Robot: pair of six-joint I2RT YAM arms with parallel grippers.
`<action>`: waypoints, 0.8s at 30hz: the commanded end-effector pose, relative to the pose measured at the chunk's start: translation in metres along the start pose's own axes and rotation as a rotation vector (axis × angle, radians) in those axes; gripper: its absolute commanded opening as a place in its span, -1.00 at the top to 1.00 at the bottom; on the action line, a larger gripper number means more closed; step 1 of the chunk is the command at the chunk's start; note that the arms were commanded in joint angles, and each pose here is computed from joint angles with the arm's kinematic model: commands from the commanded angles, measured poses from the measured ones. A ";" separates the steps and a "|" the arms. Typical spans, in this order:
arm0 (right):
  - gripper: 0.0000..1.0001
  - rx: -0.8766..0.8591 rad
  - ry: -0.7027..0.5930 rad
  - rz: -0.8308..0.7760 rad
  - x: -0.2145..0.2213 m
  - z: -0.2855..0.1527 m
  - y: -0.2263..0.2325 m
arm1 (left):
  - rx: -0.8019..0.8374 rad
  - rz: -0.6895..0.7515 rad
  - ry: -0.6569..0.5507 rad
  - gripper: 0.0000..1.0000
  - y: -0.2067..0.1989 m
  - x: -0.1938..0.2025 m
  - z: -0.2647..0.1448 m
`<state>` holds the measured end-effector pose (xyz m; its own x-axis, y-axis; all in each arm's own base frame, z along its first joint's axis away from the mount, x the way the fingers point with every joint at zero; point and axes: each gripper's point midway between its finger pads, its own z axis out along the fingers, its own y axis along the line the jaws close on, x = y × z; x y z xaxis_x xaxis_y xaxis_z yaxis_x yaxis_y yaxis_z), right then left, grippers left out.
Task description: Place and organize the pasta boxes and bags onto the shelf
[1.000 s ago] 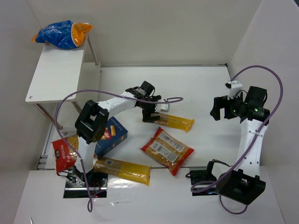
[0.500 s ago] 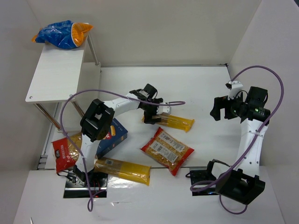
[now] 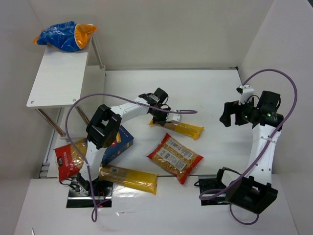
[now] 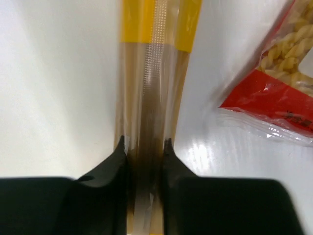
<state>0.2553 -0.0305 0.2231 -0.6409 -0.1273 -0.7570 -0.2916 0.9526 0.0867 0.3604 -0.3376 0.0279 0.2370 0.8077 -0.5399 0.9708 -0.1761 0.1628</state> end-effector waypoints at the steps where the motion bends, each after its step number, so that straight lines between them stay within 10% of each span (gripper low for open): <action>1: -1.00 -0.001 -0.041 -0.026 -0.016 -0.010 0.001 | 0.104 -0.029 0.051 1.00 -0.024 0.015 0.020; 24: -1.00 0.024 -0.089 -0.044 -0.015 -0.013 0.004 | -0.360 -0.536 -0.330 1.00 0.084 -0.056 -0.159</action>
<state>0.2514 -0.0273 0.2330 -0.6111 -0.1379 -0.7795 -0.2980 0.9523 0.0651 0.4076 -0.2930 0.1125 -0.3090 0.6582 -0.6865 0.9135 0.4062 -0.0217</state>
